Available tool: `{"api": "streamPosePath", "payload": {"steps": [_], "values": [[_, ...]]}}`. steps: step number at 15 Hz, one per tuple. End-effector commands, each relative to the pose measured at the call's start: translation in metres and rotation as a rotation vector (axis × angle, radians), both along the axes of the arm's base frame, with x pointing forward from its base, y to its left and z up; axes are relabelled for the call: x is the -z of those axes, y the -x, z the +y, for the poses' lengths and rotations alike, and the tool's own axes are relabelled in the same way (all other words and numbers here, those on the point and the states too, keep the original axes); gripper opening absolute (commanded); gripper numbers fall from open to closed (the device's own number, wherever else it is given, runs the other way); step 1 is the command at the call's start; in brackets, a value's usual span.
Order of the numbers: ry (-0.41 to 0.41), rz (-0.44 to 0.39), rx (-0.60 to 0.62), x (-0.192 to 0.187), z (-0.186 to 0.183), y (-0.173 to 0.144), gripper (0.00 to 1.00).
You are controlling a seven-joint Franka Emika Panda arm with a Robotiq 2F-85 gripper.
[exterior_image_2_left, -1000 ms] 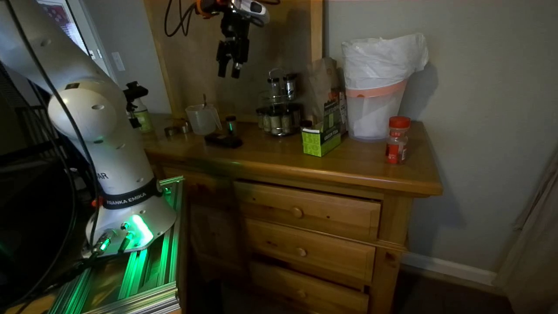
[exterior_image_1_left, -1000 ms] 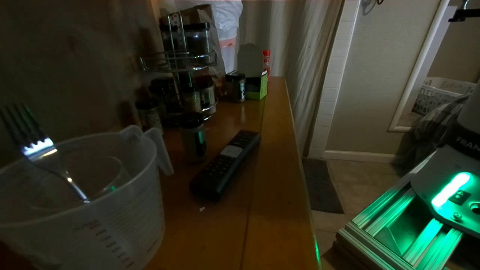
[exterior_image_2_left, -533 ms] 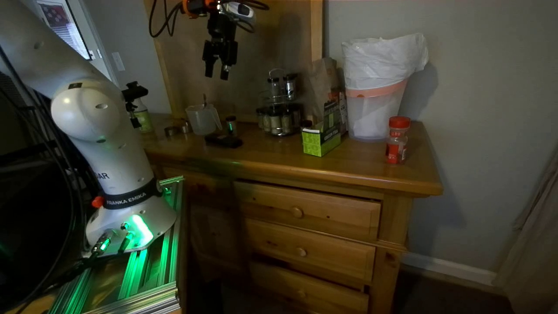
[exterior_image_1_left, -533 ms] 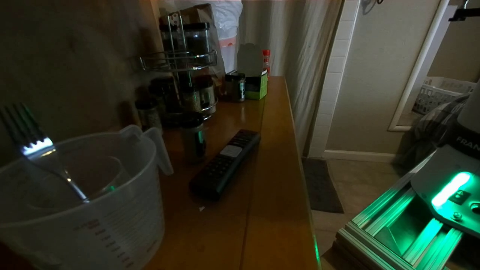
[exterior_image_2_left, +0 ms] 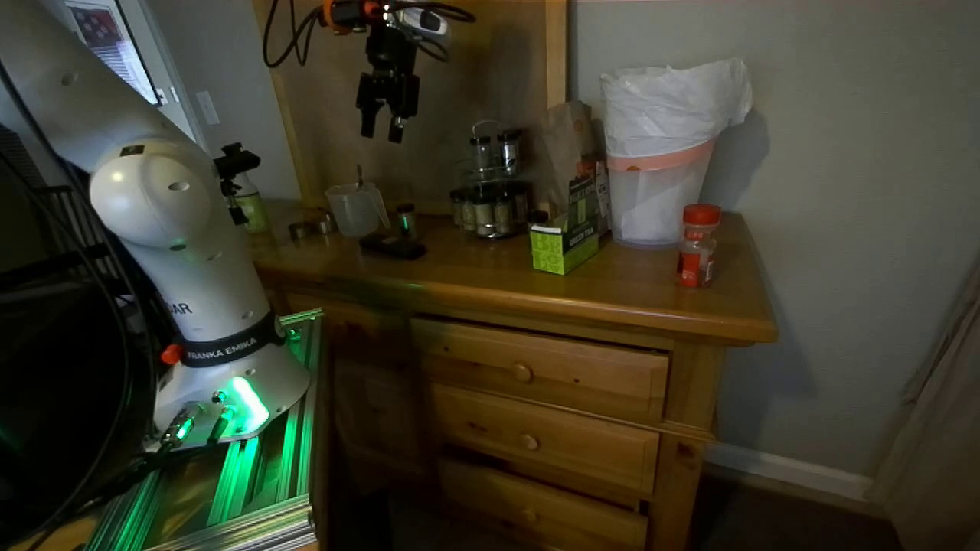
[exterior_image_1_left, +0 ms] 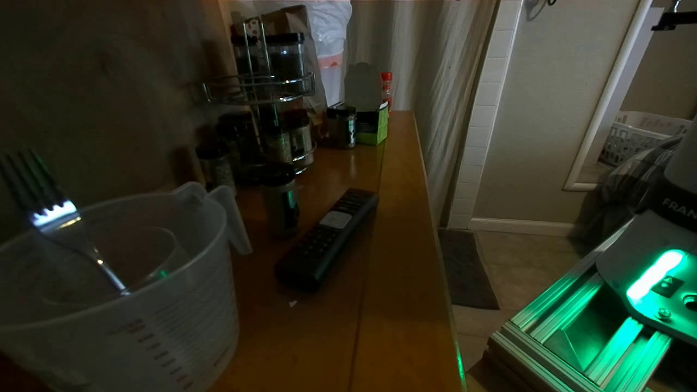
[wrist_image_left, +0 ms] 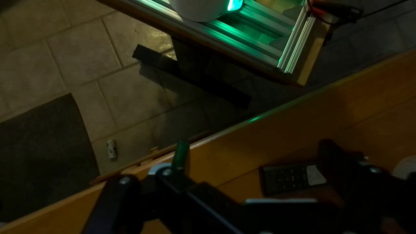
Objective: Put the spice bottle on the top shelf on the rack
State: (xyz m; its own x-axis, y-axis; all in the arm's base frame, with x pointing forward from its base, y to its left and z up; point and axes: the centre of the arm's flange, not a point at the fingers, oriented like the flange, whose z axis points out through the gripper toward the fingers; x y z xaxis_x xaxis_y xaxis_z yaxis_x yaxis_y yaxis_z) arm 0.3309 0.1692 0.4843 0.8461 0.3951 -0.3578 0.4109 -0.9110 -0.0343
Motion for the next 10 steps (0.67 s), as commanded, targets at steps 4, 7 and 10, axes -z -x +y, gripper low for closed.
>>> {"api": "streamPosePath", "payload": {"steps": [4,7,10], "values": [[-0.172,-0.126,-0.308,0.034,0.087,0.018,1.0],[-0.224,-0.242,-0.442,0.048,0.13,0.033,1.0],[-0.227,-0.283,-0.453,0.065,0.155,0.04,1.0]]}}
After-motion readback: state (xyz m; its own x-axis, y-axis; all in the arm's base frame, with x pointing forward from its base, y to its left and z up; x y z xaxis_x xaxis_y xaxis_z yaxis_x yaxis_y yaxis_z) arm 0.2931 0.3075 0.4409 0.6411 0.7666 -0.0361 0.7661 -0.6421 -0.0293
